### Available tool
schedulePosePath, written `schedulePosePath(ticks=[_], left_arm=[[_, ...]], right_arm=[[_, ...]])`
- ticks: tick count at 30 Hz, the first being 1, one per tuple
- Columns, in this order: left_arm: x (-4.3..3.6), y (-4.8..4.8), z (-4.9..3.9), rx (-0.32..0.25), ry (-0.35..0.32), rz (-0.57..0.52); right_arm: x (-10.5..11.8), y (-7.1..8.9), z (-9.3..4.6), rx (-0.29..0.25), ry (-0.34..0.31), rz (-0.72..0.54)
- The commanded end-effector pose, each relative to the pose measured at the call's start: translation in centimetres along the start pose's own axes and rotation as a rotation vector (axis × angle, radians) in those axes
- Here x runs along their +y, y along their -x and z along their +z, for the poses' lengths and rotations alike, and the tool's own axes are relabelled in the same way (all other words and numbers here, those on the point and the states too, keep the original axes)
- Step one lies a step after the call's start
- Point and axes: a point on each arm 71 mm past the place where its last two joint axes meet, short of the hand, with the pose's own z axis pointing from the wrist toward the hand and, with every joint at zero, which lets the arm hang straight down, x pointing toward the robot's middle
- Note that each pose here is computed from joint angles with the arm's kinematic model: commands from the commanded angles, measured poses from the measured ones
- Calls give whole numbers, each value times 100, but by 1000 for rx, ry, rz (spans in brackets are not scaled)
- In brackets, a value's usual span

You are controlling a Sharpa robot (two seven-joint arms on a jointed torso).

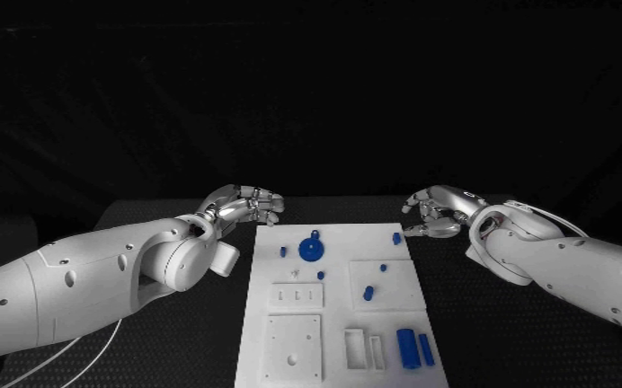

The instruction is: Assemble the parts on the task board

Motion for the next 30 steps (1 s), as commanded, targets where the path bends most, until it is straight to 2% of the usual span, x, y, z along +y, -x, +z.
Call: schedulePosePath(ticks=[1, 11, 17, 30], left_arm=[[-6, -26, 3, 23, -17, -5], [26, -34, 4, 29, -11, -8], [25, -56, 1, 36, -12, -10], [21, -65, -10, 39, -12, -7]], right_arm=[[-10, -40, 34, 43, 47, 44], [-125, -241, 142, 60, 15, 20], [-145, -395, 157, 79, 7, 21], [-151, -473, 184, 84, 4, 16]])
